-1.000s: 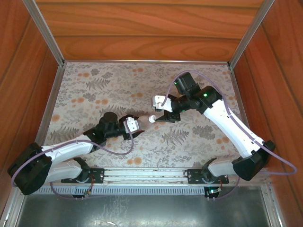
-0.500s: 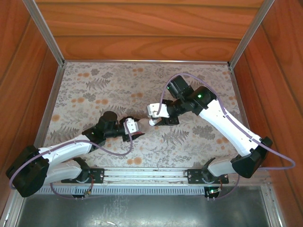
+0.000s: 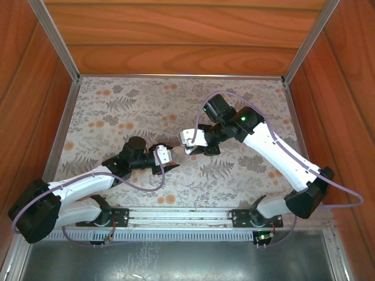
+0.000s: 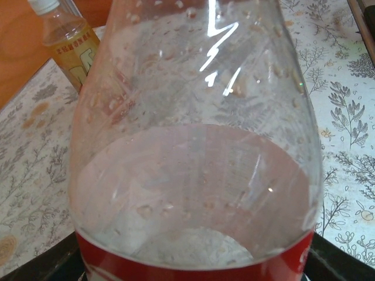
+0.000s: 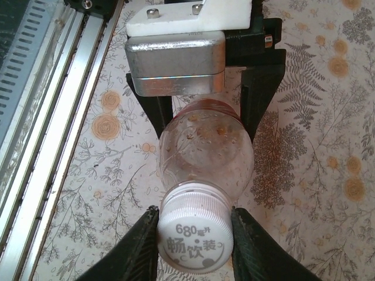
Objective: Screw on the bottle caps
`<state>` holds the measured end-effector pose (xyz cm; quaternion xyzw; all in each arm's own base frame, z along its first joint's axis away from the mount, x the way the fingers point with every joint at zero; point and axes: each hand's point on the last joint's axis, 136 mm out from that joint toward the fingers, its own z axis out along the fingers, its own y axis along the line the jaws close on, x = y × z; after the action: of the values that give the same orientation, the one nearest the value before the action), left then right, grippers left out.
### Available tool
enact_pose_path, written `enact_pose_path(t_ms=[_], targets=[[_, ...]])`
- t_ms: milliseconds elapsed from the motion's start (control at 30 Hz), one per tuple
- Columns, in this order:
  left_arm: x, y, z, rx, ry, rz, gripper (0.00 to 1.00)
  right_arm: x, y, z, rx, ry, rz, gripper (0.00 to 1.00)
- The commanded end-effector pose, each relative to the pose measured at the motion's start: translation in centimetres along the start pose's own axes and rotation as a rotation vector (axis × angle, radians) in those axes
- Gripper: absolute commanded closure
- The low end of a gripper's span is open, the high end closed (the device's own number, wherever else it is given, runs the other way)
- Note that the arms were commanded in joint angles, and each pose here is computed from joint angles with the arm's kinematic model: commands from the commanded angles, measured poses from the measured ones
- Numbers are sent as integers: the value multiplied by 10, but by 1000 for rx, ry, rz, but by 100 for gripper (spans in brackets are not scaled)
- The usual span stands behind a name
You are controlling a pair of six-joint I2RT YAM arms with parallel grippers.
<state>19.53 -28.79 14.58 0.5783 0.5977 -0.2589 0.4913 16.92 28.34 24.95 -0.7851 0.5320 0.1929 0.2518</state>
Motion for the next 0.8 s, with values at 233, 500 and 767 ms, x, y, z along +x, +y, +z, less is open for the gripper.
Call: enact_pose_path(t_ms=[233, 500, 767], targets=[[-17, 54, -3, -247, 35, 27, 35, -11, -8, 6, 21, -62, 229, 90], [-16, 102, -18, -551, 145, 143, 38, -6, -47, 18, 119, -69, 929, 100], [-12, 113, -10, -658, 263, 272, 40, 15, -56, 9, 236, -48, 1522, 93]])
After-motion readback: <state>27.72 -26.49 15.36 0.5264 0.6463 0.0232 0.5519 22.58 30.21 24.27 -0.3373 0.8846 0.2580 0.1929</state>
